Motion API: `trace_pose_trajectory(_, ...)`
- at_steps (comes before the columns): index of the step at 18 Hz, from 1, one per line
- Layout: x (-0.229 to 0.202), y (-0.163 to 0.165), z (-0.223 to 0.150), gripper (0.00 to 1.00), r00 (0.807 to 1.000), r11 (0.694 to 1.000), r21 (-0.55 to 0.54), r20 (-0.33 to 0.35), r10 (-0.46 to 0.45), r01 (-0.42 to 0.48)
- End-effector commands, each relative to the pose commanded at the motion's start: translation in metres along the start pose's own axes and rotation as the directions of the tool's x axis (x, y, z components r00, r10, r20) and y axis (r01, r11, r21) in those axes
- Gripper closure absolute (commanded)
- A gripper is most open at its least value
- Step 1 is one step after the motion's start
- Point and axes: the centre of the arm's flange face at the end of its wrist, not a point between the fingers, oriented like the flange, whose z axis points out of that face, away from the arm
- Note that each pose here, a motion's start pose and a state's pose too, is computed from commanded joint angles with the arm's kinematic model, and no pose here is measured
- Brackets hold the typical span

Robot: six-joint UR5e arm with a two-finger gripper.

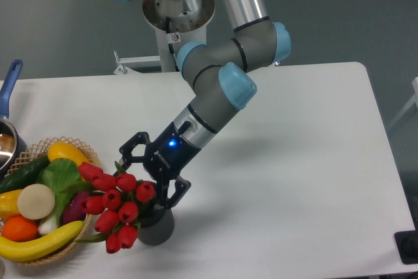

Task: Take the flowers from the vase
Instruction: 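Lower the gripper around the tulip stems and close on them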

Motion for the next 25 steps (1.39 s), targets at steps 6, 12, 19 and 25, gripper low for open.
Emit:
trace_pose_trajectory(6,-0.004,0.000,0.001,0.00,1.000,1.000,0.000,0.001,0.001,-0.001)
trace_pose_trajectory(12,-0.004,0.003,0.002,0.64,1.000,1.000,-0.002,0.000,-0.003,0.003)
trace_pose_trajectory(19,-0.009,-0.006,-0.008,1.00,1.000,1.000,0.007,0.019,0.015,-0.016)
trace_pose_trajectory(25,-0.012,-0.020,-0.024,1.00,1.000,0.998,0.066,0.016,0.015,-0.016)
